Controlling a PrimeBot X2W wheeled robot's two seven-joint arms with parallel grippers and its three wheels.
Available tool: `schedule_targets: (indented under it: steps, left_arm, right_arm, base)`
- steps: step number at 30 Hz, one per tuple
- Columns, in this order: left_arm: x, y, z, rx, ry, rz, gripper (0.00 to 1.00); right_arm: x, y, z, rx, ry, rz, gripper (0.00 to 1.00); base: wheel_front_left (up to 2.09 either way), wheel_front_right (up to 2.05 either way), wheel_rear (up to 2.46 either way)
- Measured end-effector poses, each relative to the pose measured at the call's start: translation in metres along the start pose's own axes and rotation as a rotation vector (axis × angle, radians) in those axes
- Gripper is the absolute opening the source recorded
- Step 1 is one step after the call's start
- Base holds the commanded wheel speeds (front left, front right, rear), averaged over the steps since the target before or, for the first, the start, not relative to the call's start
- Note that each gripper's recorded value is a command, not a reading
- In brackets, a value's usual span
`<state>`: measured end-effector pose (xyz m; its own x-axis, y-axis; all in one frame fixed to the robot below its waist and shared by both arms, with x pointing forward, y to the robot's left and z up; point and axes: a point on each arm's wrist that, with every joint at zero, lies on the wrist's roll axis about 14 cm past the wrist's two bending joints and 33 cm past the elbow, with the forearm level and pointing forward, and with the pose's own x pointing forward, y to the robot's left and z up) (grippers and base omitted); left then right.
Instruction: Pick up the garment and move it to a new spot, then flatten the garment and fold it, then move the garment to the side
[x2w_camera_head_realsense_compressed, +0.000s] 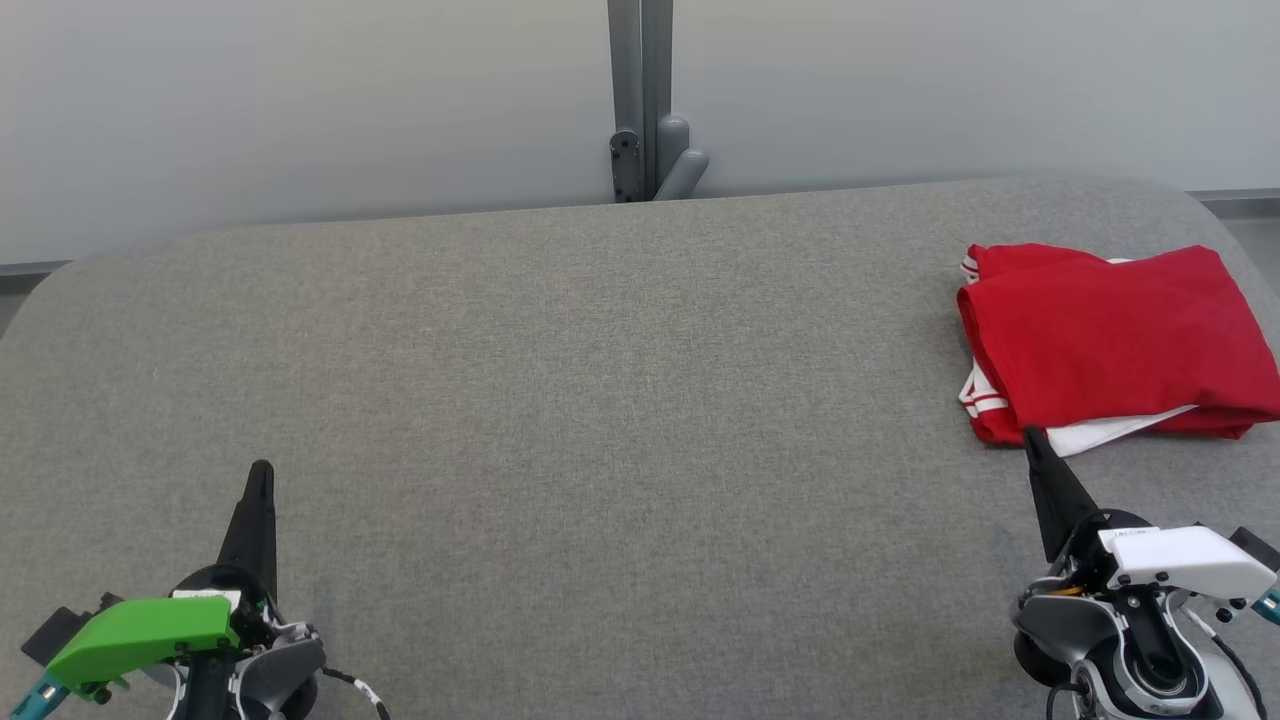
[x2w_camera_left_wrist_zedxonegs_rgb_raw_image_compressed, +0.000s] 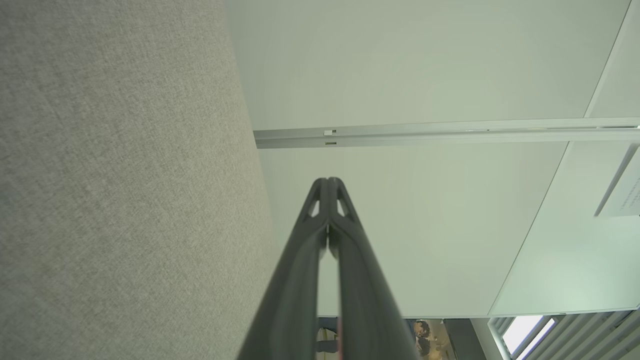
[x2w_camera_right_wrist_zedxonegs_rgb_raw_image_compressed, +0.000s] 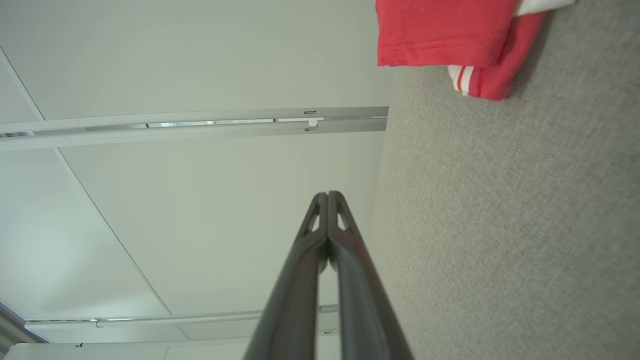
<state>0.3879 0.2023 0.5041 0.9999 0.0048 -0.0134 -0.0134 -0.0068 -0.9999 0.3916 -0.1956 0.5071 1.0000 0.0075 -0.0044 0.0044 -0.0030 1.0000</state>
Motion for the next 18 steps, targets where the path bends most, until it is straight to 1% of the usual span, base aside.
schedule_targets:
  steps: [18]
  left_arm:
    - [0.0000,0.0000,0.0001,0.000,0.000,0.000,0.00]
  right_arm:
    - [0.0000,0.0001,0.0001,0.000,0.000,0.000,0.00]
  base:
    - [0.00,0.00,0.00]
